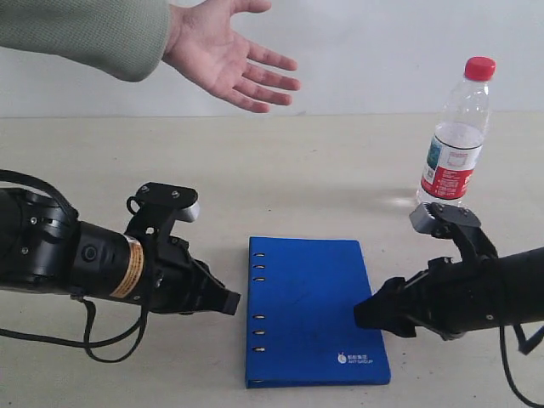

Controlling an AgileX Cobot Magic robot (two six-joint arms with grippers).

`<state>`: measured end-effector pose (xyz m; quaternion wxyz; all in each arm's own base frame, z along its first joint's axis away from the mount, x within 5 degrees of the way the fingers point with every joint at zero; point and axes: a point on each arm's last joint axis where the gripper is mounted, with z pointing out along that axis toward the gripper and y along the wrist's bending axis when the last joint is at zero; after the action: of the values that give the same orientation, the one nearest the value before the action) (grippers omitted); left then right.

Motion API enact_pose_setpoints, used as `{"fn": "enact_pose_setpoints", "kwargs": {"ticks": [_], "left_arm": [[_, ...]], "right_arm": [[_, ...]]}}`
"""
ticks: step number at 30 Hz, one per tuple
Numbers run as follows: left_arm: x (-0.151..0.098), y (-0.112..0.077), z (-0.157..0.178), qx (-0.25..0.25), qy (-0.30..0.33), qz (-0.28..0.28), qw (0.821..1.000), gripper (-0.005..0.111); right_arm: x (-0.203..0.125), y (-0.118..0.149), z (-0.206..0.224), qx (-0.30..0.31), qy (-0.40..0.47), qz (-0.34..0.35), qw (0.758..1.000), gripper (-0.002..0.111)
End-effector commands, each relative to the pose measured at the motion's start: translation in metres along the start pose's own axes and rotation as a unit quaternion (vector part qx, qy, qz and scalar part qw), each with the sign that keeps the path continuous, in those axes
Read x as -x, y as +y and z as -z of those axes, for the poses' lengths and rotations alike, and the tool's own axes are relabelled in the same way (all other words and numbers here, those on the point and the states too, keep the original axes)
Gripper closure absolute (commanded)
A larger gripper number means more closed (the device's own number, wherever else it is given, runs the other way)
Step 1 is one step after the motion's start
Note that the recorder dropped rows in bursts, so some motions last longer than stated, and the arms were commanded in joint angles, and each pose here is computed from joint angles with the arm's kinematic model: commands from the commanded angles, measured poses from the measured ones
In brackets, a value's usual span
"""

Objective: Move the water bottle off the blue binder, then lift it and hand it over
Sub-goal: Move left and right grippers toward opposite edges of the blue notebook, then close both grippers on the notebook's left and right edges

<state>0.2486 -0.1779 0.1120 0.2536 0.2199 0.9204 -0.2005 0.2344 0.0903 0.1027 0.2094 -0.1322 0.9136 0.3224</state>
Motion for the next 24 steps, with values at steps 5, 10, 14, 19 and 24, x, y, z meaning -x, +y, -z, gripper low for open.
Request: {"fn": "enact_pose_setpoints", "kwargs": {"ticks": [5,10,14,19,24], "left_arm": [[-0.008,0.003,-0.008,0.016,0.030,-0.001,0.999,0.102],[-0.019,0.009,-0.021,0.025,0.061,-0.003,0.998,0.102],[-0.019,0.007,-0.025,0.014,0.063,-0.001,0.998,0.102],[-0.014,0.003,-0.025,-0.010,0.053,-0.005,0.999,0.102],[-0.014,0.002,-0.025,-0.013,0.053,-0.005,0.999,0.102]], "right_arm": [[0.004,-0.001,-0.016,0.065,0.006,-0.032,0.997,0.047],[0.008,0.012,-0.012,0.131,-0.007,-0.036,0.991,0.047],[0.008,0.014,-0.012,0.143,-0.010,-0.036,0.989,0.047],[0.010,0.018,-0.010,0.168,-0.015,-0.037,0.985,0.047],[0.018,0.026,-0.007,0.215,-0.029,-0.031,0.976,0.047]]}}
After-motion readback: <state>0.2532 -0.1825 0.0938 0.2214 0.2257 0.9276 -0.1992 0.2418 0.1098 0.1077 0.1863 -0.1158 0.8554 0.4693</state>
